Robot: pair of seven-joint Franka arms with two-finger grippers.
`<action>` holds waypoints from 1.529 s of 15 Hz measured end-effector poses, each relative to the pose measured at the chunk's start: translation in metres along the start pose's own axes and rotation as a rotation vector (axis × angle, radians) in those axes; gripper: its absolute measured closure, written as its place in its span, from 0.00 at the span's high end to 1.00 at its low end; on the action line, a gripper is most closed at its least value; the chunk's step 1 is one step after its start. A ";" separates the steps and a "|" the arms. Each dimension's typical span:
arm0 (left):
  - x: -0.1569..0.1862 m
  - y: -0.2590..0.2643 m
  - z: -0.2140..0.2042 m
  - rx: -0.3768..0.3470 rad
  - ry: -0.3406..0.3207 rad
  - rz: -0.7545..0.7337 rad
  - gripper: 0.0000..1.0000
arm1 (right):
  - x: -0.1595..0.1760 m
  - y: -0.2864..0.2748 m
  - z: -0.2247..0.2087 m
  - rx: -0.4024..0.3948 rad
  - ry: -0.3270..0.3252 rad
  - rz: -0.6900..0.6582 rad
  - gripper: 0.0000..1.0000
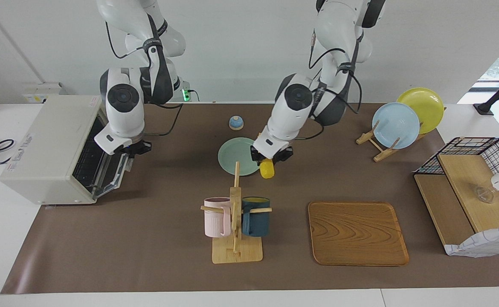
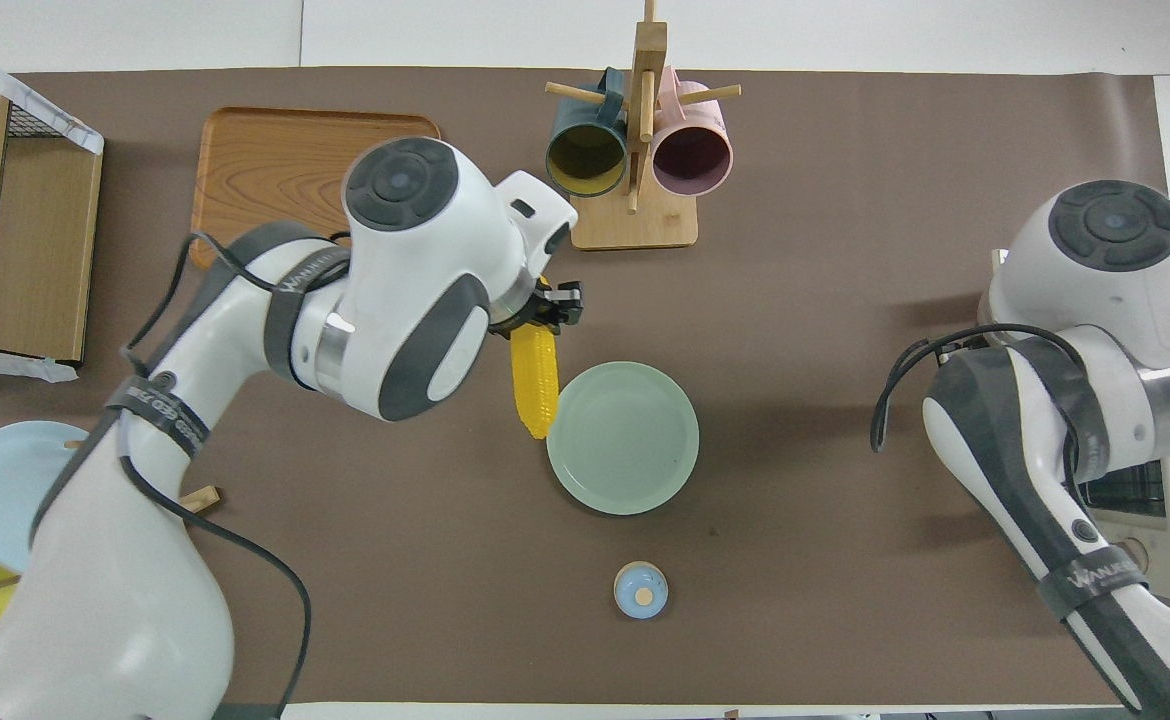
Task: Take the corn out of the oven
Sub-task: 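Carry the corn onto the wooden tray with the left gripper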
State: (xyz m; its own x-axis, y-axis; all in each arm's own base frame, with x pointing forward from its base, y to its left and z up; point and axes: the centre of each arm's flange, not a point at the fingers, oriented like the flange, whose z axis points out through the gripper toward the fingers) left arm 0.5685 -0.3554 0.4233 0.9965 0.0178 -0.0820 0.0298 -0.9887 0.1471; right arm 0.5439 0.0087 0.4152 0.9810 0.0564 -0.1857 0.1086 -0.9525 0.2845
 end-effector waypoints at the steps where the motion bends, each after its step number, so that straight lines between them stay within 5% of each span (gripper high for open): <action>1: 0.016 -0.026 -0.005 0.011 0.010 -0.026 0.51 | -0.005 0.015 -0.007 0.001 0.008 -0.005 0.01; 10: 0.138 -0.149 0.009 0.040 0.058 -0.081 0.51 | -0.022 0.094 -0.016 -0.011 0.017 0.017 0.01; 15: 0.166 -0.197 0.023 0.062 0.102 -0.024 0.51 | -0.039 0.103 -0.026 -0.001 -0.090 0.008 0.01; 21: 0.198 -0.198 0.039 0.074 0.145 -0.016 0.51 | -0.050 0.100 -0.095 0.219 0.066 0.010 0.05; 23: 0.206 -0.202 0.059 0.079 0.135 -0.020 0.51 | -0.052 0.097 -0.099 0.252 0.053 0.012 0.13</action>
State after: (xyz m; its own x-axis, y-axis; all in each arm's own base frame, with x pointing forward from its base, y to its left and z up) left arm 0.7632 -0.1610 0.3181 0.9974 0.0527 0.0501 0.0492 -0.9964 0.0686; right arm 0.5196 -0.0570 0.5455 0.9898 0.0535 -0.1324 0.0596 -0.9973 0.0421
